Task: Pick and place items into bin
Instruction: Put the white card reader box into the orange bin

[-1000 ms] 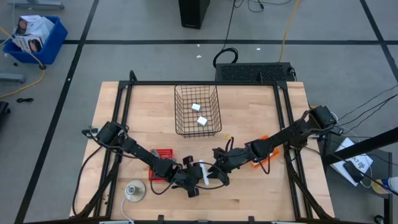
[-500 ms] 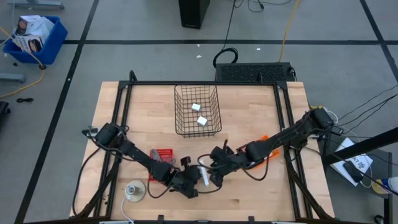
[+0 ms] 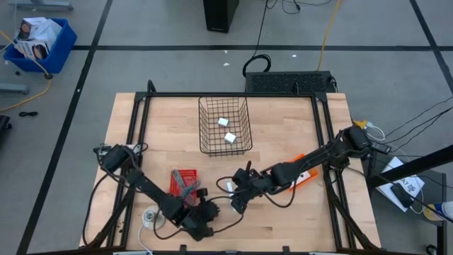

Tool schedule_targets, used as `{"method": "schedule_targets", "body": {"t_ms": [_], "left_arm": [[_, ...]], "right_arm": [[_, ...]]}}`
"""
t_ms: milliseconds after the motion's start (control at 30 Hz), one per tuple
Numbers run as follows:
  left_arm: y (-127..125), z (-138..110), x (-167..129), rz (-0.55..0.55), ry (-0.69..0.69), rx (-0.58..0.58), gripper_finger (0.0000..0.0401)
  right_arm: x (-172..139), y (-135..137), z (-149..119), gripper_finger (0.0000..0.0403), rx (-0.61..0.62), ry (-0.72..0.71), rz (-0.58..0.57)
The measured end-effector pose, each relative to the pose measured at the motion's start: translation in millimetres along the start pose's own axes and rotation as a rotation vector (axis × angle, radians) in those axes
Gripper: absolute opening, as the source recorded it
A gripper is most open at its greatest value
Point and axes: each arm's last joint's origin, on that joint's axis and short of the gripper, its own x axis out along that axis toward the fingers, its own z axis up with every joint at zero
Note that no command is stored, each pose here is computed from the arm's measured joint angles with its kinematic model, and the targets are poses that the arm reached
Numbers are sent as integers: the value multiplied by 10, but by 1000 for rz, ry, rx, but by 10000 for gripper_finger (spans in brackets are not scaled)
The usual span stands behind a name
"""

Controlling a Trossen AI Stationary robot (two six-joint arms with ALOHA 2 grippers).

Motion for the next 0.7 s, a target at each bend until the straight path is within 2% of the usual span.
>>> {"method": "schedule_targets", "body": {"t_ms": [233, 533, 700], "left_arm": [[-28, -15, -58, 9, -11, 7, 35], [-31, -12, -116, 25, -20, 23, 35], [-28, -6, -124, 26, -21, 18, 35]], "right_arm": [[17, -36, 41, 167, 15, -5, -17], [305, -73, 136, 167, 14, 60, -24], [405, -72, 149, 167, -7, 128, -117]]}}
